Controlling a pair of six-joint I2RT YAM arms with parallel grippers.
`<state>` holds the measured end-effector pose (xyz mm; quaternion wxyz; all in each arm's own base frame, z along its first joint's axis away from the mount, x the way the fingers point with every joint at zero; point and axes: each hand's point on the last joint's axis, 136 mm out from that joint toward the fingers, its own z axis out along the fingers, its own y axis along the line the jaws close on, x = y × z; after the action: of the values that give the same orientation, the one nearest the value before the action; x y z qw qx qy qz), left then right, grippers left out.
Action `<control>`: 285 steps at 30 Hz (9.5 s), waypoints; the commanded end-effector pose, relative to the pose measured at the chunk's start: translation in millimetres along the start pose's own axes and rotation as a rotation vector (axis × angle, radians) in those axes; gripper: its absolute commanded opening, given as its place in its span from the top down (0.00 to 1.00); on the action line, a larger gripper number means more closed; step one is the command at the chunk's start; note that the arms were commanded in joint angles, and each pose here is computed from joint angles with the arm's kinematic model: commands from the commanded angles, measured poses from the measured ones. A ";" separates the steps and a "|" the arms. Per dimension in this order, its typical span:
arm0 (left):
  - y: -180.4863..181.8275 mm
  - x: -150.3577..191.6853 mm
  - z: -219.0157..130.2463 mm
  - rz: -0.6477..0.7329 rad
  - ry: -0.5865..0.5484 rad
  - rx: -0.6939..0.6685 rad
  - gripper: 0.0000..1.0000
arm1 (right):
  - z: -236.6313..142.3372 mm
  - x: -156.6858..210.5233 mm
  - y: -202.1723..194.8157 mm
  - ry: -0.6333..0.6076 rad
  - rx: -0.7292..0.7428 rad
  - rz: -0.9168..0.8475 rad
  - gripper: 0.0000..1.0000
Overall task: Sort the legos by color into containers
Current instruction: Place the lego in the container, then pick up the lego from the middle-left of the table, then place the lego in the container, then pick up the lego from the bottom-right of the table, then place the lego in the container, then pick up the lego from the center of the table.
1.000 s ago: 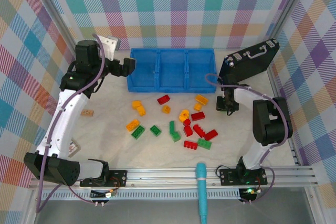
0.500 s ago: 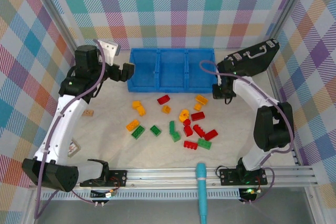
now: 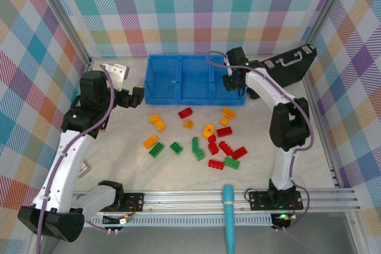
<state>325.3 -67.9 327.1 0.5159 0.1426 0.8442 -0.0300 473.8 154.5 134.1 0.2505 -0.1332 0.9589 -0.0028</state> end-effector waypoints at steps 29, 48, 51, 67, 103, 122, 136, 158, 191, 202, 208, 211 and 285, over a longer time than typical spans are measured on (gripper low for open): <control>-61.4 252.5 17.0 -0.830 0.732 -0.169 0.06 | 39.4 -30.3 14.5 0.037 -0.053 -0.042 0.47; -85.0 255.7 74.0 -0.917 0.738 -0.251 0.10 | -9.2 -44.0 23.8 -0.104 -0.141 -0.022 0.42; -82.8 258.2 79.4 -0.895 0.746 -0.274 0.10 | -22.0 -40.3 31.2 -0.139 -0.194 0.011 0.42; -93.0 282.6 90.6 -0.898 0.820 -0.308 0.21 | -33.7 -15.5 33.9 -0.158 -0.229 0.059 0.42; -66.3 77.7 146.7 -0.624 0.490 -0.148 0.56 | -81.3 130.0 33.2 0.070 -0.245 0.257 0.40; -36.7 64.0 270.8 -0.586 0.467 -0.114 0.57 | -107.1 245.6 31.4 0.286 -0.166 0.635 0.38; -38.6 84.1 309.7 -0.590 0.515 -0.085 0.41 | -90.4 271.3 38.4 0.399 -0.121 0.930 0.37; -36.4 -3.2 272.0 -0.481 0.350 0.017 0.18 | -64.3 305.6 42.3 0.431 -0.088 1.220 0.34; -4.3 -22.4 29.4 -0.203 0.171 -0.062 0.17 | -18.4 285.8 43.7 0.506 0.007 1.064 0.74; 0.7 54.6 -18.9 -0.165 0.347 -0.119 0.16 | -77.2 161.1 10.3 0.346 0.077 0.589 0.87; -18.4 100.7 -15.7 -0.318 0.430 -0.066 0.17 | -109.4 45.0 18.6 0.120 -0.043 0.319 0.87; -31.8 123.3 -5.4 -0.398 0.454 -0.020 0.18 | -113.9 -5.4 25.0 -0.033 -0.088 0.200 0.87; -101.0 218.9 156.1 -0.670 0.768 -0.137 0.21 | -83.6 55.7 110.4 -0.092 -0.263 -0.131 0.36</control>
<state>327.5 -137.3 47.5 0.1283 -0.1622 0.9763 -0.0645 376.6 247.7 183.8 0.2964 -0.2405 0.9183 0.1049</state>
